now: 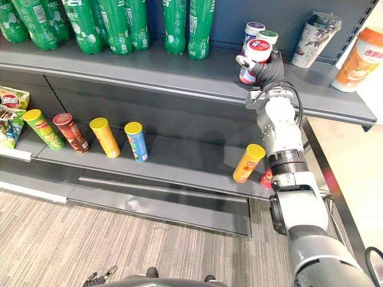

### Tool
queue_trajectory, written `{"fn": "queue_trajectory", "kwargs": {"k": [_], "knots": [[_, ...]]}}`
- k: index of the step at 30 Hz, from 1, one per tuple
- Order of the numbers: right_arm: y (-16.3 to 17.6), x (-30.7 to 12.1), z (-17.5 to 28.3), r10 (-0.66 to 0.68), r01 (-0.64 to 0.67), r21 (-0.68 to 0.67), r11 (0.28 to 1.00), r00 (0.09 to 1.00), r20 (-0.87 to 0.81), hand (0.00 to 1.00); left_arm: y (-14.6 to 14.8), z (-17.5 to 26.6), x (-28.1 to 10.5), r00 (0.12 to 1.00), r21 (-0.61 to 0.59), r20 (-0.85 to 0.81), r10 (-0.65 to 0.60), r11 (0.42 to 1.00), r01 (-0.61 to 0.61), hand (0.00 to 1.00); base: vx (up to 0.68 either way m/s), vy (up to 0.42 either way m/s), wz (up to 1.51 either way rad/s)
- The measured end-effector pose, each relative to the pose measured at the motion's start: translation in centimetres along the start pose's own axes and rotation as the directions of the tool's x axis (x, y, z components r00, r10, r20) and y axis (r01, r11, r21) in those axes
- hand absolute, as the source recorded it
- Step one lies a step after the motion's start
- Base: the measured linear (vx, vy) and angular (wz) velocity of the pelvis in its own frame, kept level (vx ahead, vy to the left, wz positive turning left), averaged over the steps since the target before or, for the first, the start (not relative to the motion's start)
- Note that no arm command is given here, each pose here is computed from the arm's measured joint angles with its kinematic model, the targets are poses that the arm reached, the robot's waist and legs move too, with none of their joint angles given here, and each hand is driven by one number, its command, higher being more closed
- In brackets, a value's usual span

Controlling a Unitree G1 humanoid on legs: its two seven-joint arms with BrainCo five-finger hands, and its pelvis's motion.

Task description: Put the gum and the chips on the shelf.

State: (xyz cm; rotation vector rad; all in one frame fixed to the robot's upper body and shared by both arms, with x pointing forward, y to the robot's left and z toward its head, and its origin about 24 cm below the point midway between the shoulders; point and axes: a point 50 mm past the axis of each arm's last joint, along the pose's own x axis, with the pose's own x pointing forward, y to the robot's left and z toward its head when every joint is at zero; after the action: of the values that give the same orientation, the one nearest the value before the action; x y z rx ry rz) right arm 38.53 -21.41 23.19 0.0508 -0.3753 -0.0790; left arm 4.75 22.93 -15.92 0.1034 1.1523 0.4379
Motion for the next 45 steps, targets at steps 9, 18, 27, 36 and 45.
{"fn": "queue_trajectory", "kwargs": {"k": [9,18,27,36,45], "knots": [[0.0,-0.3,-0.1,0.023,-0.023,0.001,1.0,1.0,0.0,0.0,0.1,0.1,0.0,1.0,0.002,0.001,0.002,1.0,-0.002,0.0,0.01,0.003,-0.01],[0.2,-0.6,0.2,0.035,-0.035,0.002,0.999,0.999,0.02,0.0,0.1,0.2,0.1,1.0,0.003,0.004,0.003,1.0,-0.003,0.0,0.0,0.0,0.0],[0.4,-1.4,0.8,0.048,-0.049,0.007,0.999,0.996,0.074,0.0,0.1,0.2,0.1,1.0,-0.001,0.005,0.011,1.0,-0.011,0.0,0.0,0.0,0.0],[1.0,-2.8,2.2,0.091,-0.093,0.012,0.996,0.984,0.153,0.0,0.4,-0.3,-0.1,1.0,-0.013,0.005,0.029,0.999,-0.029,0.0,0.02,-0.02,-0.07],[0.6,-3.7,8.7,0.066,-0.073,0.0,0.997,0.902,0.427,0.0,0.4,-1.2,-0.2,0.999,-0.046,-0.022,0.041,0.998,-0.042,0.0,-0.03,-0.042,-0.07]]}}
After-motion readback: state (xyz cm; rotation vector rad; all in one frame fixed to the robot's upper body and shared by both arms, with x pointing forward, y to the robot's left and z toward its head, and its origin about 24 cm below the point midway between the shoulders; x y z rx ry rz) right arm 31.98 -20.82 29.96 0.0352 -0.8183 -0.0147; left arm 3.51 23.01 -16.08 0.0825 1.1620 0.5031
